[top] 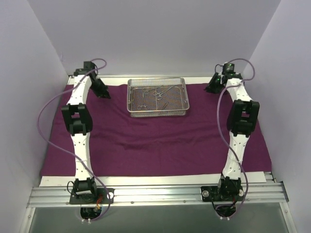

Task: Open and lay out the surgical kit
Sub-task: Smooth out the surgical kit at the center of the board.

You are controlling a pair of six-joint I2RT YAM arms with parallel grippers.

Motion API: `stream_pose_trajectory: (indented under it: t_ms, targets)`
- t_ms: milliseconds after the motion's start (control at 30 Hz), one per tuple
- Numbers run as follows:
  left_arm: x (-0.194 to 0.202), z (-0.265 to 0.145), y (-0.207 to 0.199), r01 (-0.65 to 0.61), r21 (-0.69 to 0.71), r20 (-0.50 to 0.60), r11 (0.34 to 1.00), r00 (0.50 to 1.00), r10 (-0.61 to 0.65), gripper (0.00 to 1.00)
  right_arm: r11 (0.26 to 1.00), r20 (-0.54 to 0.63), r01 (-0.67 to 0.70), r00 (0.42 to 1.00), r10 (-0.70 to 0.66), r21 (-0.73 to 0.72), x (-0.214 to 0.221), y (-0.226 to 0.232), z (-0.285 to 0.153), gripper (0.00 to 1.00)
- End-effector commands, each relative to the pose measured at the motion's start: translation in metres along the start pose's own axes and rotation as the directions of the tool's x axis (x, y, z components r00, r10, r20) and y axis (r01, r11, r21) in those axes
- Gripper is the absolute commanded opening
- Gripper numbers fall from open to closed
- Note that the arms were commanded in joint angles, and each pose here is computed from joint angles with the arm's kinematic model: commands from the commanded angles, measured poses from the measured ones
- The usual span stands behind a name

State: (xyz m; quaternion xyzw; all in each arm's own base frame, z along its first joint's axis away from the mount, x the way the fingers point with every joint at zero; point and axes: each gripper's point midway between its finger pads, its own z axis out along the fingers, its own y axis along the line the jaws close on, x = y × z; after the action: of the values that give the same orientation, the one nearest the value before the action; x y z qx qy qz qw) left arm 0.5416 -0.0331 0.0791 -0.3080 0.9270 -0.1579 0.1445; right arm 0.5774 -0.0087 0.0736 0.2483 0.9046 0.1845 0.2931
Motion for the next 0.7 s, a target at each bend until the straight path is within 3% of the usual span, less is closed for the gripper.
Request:
stream_pose_trajectory:
  t_ms: [0,100,333,500,667]
  targets:
    - [0.017,0.007,-0.040,0.002,0.124,-0.033,0.992,0.999,0.002,0.02,0.990,-0.031,0.016,0.999,-0.021,-0.142,0.024,0.056,-0.015,0.15]
    - [0.029,0.018,-0.060,-0.017,0.168,-0.060,0.986,0.998,0.028,0.02,0.983,-0.056,0.020,0.998,-0.031,-0.180,0.036,0.062,-0.007,0.01]
    - [0.040,0.051,-0.075,0.048,0.242,-0.149,0.969,0.989,-0.012,0.02,0.980,-0.110,0.006,0.994,-0.029,-0.198,0.053,0.053,0.027,0.00]
    - [0.053,0.084,-0.061,0.104,0.188,-0.213,0.977,0.975,-0.063,0.02,0.996,-0.134,-0.024,0.991,0.013,-0.081,0.069,0.020,0.053,0.00]
    - [0.050,0.097,-0.054,0.137,0.157,-0.224,0.978,0.969,-0.100,0.02,0.992,-0.087,-0.029,0.995,0.040,0.120,0.067,-0.022,0.064,0.00]
